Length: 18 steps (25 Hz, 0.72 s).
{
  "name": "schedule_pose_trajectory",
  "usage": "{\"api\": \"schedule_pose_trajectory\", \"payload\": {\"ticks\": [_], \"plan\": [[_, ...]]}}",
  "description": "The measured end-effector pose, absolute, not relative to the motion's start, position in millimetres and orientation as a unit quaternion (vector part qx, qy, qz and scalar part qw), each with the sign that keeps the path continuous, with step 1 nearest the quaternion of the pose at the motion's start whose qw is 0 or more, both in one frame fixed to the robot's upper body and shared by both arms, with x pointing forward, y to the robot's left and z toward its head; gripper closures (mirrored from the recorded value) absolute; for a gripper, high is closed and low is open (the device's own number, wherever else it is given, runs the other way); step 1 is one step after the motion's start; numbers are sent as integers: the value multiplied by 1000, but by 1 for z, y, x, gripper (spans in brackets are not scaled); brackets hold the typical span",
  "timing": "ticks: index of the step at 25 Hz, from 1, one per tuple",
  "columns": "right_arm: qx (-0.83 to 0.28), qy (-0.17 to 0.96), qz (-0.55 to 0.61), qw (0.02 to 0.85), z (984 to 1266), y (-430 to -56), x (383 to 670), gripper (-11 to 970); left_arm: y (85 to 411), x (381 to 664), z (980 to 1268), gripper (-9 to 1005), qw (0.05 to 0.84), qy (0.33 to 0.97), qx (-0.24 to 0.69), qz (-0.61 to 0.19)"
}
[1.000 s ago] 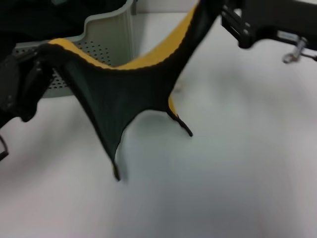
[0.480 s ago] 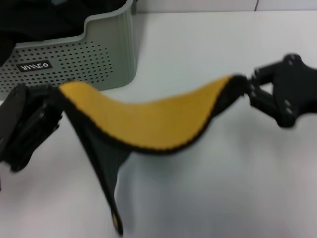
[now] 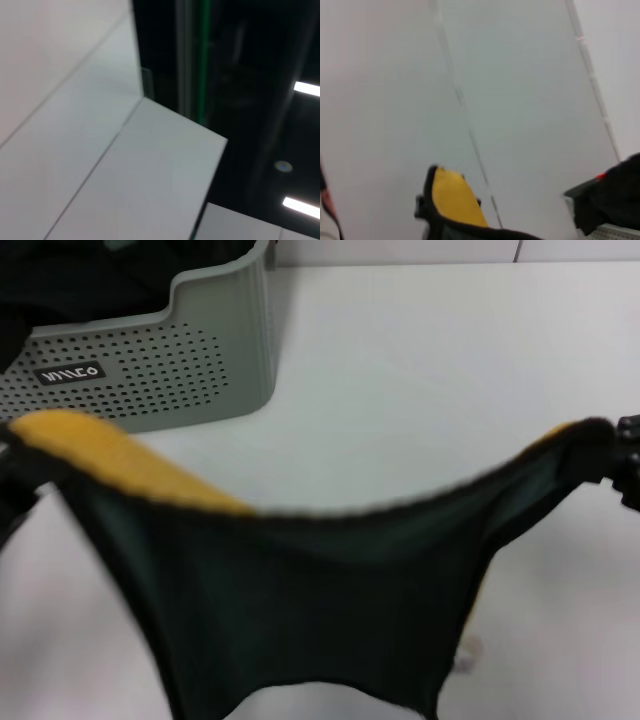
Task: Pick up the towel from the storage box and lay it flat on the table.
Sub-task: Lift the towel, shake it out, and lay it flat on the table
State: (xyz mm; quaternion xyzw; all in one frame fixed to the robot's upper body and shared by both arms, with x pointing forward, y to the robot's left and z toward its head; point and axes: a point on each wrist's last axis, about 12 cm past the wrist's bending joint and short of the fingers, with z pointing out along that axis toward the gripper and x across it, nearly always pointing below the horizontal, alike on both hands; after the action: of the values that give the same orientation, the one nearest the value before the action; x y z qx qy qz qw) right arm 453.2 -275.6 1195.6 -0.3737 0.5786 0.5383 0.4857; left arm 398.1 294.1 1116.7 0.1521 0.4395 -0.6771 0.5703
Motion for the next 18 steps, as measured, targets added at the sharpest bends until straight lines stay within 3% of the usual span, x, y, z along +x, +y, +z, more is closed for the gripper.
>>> {"api": "schedule_pose_trajectory", "payload": {"ticks": [4,6,8,13,18], "plan": [[-319,605,557,471,1161,-280,473,877,283,424,1089,959,562,470,105,-673],[-303,614,563,462,1148,-279,482,876,269,440,1068,959,558,514,87,-646],[-286,639,572,428,1113,-260,509,875,263,443,1063,959,560,531,90,-630],[-283,687,525,414,1081,-238,534,872,242,453,1032,958,568,620,85,-535],[-272,737,431,444,1069,-237,556,869,246,476,1017,958,580,680,78,-442]]}}
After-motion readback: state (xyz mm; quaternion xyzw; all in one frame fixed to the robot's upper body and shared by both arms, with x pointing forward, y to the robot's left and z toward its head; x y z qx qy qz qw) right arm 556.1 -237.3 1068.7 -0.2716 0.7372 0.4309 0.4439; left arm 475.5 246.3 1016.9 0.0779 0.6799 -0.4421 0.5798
